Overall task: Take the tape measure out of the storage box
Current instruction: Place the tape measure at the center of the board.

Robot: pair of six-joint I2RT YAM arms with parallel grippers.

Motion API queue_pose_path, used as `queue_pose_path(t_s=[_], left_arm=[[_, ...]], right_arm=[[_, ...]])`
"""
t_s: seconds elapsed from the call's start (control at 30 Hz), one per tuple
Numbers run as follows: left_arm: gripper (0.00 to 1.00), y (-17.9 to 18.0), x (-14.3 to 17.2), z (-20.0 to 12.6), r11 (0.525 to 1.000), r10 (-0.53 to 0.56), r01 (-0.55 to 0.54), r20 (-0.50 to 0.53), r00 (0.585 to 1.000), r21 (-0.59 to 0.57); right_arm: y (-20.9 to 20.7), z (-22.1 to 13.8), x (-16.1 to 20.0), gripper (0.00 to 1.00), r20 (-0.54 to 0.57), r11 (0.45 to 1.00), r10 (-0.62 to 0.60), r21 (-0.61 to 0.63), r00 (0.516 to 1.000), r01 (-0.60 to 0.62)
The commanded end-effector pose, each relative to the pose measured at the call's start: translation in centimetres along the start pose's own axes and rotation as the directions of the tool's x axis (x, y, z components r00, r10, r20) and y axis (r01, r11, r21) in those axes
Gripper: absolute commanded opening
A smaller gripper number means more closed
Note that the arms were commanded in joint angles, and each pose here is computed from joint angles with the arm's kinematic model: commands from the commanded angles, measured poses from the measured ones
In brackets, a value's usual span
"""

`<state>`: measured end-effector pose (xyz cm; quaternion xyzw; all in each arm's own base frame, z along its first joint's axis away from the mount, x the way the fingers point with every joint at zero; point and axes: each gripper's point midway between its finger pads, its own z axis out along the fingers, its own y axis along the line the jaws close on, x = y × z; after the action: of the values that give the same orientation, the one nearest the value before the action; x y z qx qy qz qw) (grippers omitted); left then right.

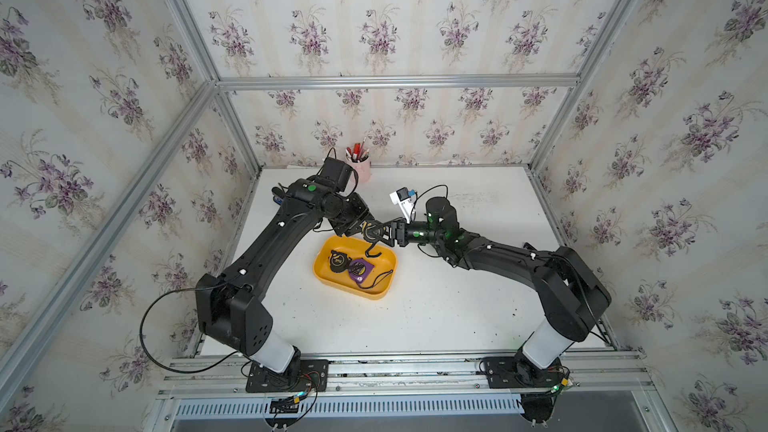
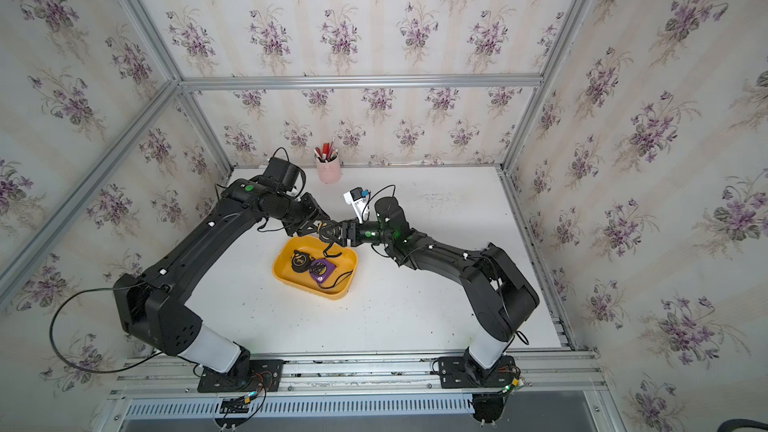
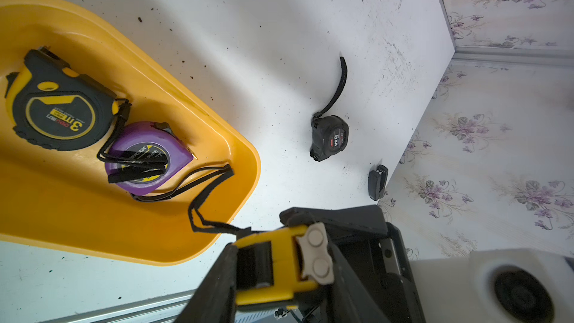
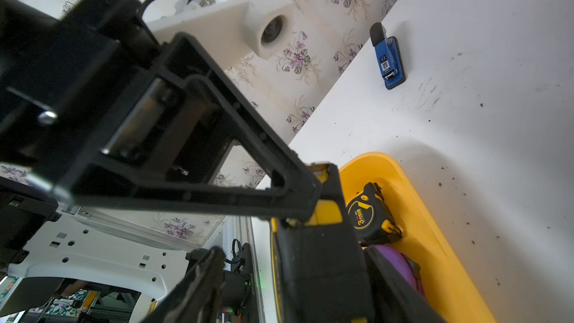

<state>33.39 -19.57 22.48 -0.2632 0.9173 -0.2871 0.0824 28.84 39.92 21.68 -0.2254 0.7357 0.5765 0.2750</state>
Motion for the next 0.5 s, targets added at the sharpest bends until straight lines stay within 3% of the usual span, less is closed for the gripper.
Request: queue_pose_path(t_s=[0.0, 0.13, 0.33, 0.47], left_arm=[[0.44, -0.93, -0.22, -0.29, 0.999, 0.010, -0.010, 0.012, 1.000, 0.041], [0.47, -0.77, -0.20, -0.34, 0.999, 0.009, -0.010, 0.014, 1.000, 0.038], [0.83, -0.75, -0.19, -0.05, 0.999, 0.011, -0.012, 0.009, 1.000, 0.037], [0.93, -0.43, -0.27, 0.38, 0.999, 0.014, -0.014, 0.004, 1.000, 0.029]], right_arm=[[0.60, 0.32, -0.20, 0.62, 0.001, 1.000, -0.012, -0.023, 1.000, 0.012], [0.48, 0.35, -0.33, 0.45, 0.004, 1.000, -0.012, -0.012, 1.000, 0.012], [0.33, 0.17, -0.39, 0.28, 0.008, 1.000, -0.028, 0.010, 1.000, 0.027], [-0.08, -0.53, -0.35, 0.23, 0.016, 0.998, -0.030, 0.063, 0.999, 0.029]])
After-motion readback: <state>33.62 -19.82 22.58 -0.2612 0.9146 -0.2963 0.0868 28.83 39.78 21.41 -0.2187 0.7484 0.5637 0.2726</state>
